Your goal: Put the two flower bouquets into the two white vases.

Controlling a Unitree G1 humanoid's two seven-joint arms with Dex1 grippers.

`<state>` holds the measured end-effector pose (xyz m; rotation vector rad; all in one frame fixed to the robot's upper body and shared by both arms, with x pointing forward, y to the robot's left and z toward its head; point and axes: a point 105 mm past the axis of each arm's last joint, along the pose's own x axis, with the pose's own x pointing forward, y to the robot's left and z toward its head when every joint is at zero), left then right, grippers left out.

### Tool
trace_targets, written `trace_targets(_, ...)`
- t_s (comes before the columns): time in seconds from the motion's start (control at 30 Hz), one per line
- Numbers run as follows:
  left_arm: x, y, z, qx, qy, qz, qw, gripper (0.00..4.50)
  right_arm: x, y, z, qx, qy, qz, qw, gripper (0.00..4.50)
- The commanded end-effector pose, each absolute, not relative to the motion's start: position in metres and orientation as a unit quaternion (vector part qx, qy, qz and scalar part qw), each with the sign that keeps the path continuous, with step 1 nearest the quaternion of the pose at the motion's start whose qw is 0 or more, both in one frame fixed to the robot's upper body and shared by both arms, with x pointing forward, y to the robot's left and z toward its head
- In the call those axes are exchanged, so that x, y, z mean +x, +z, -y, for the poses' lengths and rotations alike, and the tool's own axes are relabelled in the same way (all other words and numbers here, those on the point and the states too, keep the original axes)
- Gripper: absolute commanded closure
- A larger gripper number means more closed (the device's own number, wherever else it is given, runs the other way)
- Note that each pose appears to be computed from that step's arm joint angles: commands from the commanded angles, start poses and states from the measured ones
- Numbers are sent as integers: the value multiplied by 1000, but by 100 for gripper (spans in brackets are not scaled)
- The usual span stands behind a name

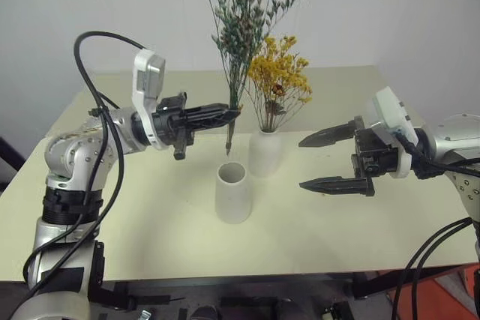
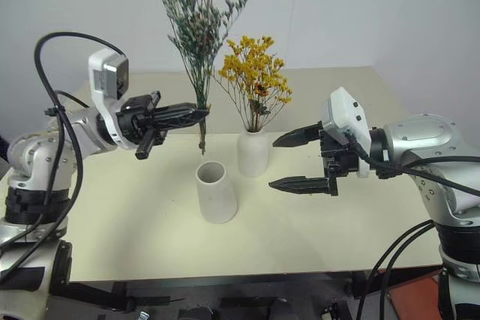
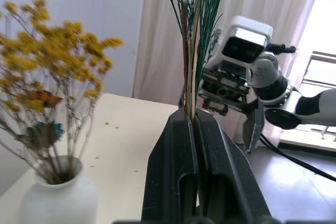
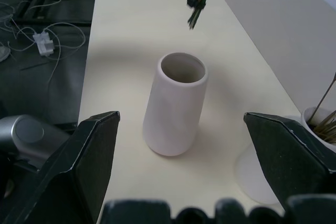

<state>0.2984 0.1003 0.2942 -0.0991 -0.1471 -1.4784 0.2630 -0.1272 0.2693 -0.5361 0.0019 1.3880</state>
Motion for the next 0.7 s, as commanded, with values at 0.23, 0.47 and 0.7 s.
trace_targets(0.23, 290, 290, -95, -19, -682, 87, 725, 448, 259, 274, 125, -271, 631, 17, 726, 0)
trace_targets(0.47, 299, 275, -94, -23, -659, 84, 747, 448, 259, 274, 125, -269, 629, 21, 729, 0)
trace_targets(0.7, 304, 261, -93, -16, -641, 78, 764, 448, 259, 275, 124, -269, 625, 24, 732, 0)
